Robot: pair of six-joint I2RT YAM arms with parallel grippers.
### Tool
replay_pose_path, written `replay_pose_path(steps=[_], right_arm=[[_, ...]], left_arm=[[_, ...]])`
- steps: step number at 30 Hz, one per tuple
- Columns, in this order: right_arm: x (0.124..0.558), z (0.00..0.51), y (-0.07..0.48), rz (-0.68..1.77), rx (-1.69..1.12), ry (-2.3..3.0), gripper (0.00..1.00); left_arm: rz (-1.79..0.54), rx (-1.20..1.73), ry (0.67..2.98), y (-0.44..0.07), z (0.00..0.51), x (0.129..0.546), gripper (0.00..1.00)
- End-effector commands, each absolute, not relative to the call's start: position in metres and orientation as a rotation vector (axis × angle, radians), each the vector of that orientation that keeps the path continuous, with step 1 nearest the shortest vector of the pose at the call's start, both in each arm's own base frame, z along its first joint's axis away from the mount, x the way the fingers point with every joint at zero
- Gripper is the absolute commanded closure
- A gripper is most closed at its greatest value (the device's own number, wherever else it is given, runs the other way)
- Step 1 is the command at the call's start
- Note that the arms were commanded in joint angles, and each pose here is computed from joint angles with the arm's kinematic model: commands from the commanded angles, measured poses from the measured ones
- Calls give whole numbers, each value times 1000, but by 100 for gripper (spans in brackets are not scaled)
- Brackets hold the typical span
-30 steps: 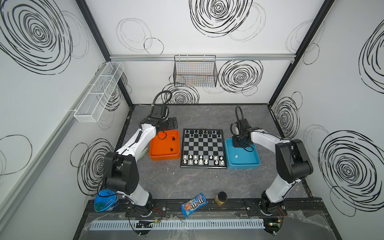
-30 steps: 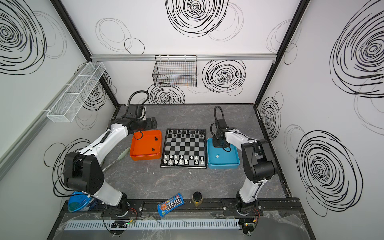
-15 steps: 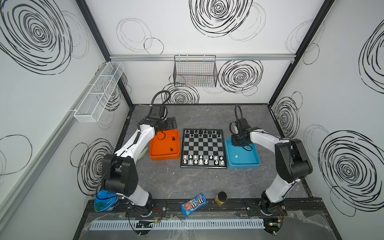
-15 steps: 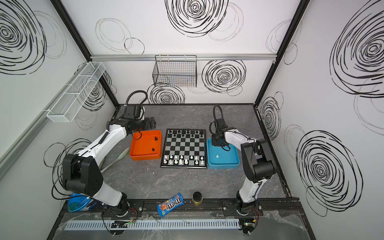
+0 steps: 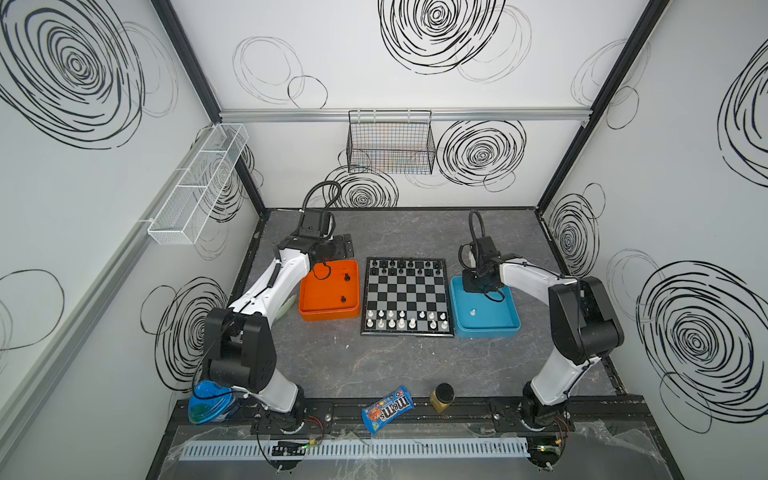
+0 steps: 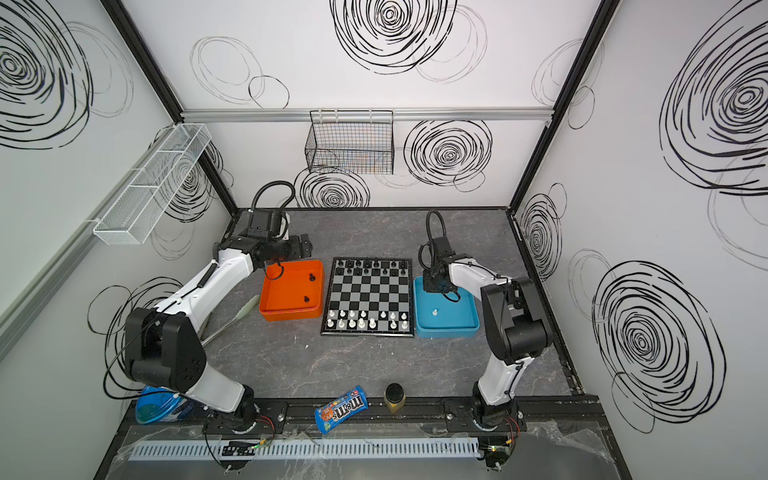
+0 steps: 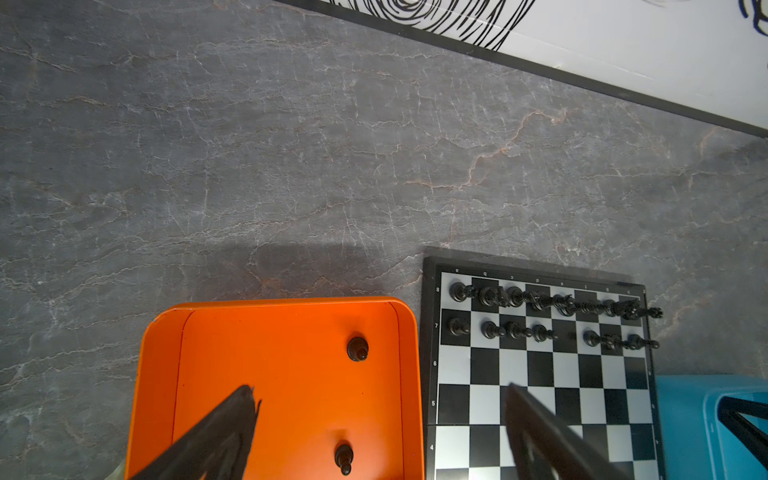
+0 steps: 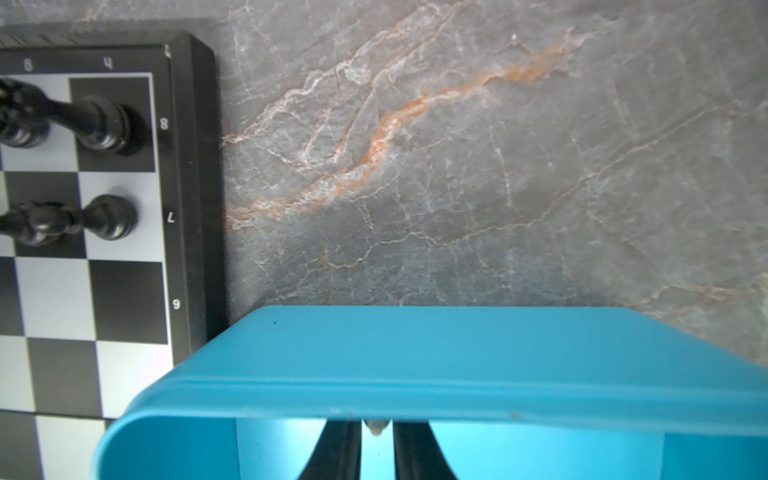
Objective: Set up the chess pieces on the board
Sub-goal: 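Close the right gripper on a white pawn in the blue tray and lift, then carry the white pawn with the right gripper toward the board's nearest rows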
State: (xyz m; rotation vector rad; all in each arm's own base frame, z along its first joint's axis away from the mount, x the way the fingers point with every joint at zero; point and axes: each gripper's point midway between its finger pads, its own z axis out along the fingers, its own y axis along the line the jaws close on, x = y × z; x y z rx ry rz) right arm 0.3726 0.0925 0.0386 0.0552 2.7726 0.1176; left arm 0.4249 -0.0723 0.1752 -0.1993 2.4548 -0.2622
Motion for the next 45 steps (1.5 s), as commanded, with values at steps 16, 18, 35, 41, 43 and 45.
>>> replay_pose_path(steps=[16,18,35,41,43,45], right_arm=[[370,70,94,103,24,2736,90],[366,77,94,97,15,2729,90],[328,153,132,152,-145,2641,90],[301,164,173,237,-236,2621,90],[290,163,187,264,-265,2618,90],[278,161,201,292,-293,2621,90]], left_arm=[[-287,-198,2388,-71,195,423,4],[-288,-200,2379,-70,199,421,4],[-255,-204,2389,-61,202,385,4],[-242,-216,2383,-55,203,375,4],[-242,-223,2381,-54,202,373,4],[-236,-233,2382,-51,202,371,4]])
